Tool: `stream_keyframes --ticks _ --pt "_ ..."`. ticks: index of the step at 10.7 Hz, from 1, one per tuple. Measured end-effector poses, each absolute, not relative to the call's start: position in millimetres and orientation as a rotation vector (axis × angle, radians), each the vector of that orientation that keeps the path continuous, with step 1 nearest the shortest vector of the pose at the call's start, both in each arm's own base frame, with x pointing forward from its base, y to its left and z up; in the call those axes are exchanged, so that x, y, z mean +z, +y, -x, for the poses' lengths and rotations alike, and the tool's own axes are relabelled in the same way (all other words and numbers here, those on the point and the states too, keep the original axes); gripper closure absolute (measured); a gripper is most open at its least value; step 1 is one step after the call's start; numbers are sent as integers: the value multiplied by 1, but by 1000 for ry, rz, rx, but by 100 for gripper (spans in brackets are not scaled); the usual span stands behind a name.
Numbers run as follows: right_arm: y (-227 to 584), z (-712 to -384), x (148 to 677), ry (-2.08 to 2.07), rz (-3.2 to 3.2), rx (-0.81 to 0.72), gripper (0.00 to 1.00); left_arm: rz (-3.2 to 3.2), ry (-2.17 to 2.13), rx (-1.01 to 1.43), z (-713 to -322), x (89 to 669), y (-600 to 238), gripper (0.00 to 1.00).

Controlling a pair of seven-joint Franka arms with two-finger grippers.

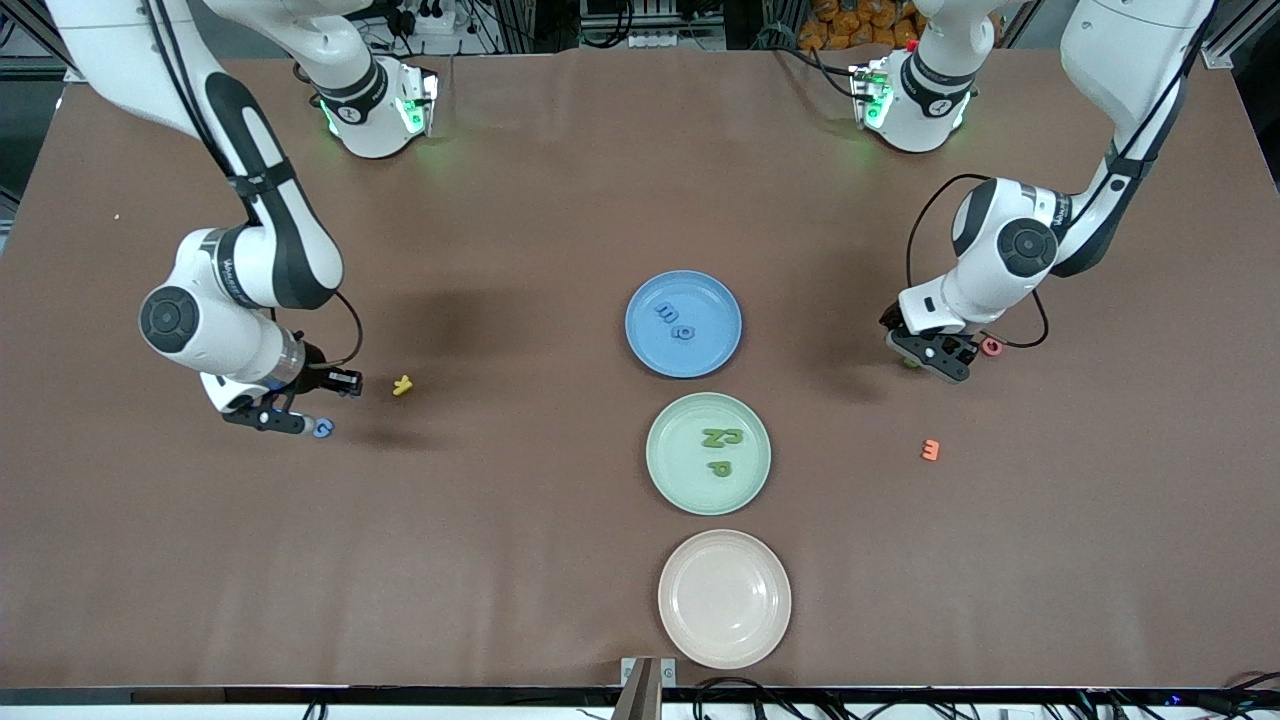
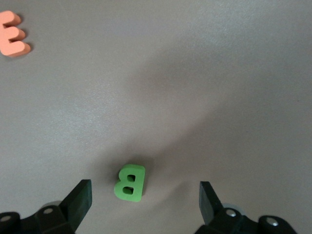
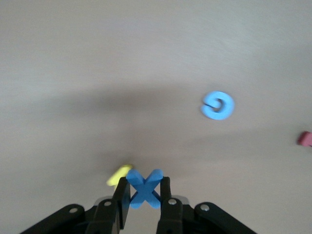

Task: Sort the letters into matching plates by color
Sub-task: 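Place x on the blue plate while the left gripper lowers to green B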

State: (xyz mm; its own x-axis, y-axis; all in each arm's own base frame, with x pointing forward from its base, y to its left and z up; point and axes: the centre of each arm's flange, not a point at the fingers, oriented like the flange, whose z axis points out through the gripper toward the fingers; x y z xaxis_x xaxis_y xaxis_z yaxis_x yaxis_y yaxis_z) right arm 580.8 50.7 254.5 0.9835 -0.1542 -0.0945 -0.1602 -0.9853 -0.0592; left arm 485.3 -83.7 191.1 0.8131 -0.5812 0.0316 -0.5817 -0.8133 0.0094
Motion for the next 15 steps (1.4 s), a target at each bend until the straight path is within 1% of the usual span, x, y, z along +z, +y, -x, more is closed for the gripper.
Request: stream_keyframes --ticks 1,2,4,5,6,7,8,9,10,11,13,15 --pt "78 -588 270 145 3079 128 71 -2970 -953 37 -485 188 -83 4" --pt "109 -591 281 48 3092 119 71 -2962 -963 31 -484 185 -83 10" --pt "170 -589 301 -128 3095 114 71 -2947 -978 20 -483 177 -80 10" --pt "200 -585 309 -224 3087 106 71 -2944 -978 17 -484 174 -77 12" --pt "229 -577 313 -323 3076 101 71 -2945 -967 14 -485 172 -73 20" --pt "254 -569 312 -422 3064 99 71 -2947 -956 18 -488 172 -68 32" --pt "281 -560 311 -513 3049 99 71 -2950 -949 23 -489 173 -65 34" --pt "314 -547 306 -605 3028 105 71 -2953 -944 29 -491 174 -63 46" --pt "349 -534 299 -695 3002 116 71 -2955 -940 38 -494 176 -62 61" --pt "380 -521 291 -772 2978 126 71 -2957 -942 47 -496 178 -62 72" --pt "439 -501 271 -898 2937 129 71 -2955 -942 52 -499 178 -63 72" --pt "485 -492 251 -973 2902 113 71 -2963 -934 96 -511 186 -61 72"
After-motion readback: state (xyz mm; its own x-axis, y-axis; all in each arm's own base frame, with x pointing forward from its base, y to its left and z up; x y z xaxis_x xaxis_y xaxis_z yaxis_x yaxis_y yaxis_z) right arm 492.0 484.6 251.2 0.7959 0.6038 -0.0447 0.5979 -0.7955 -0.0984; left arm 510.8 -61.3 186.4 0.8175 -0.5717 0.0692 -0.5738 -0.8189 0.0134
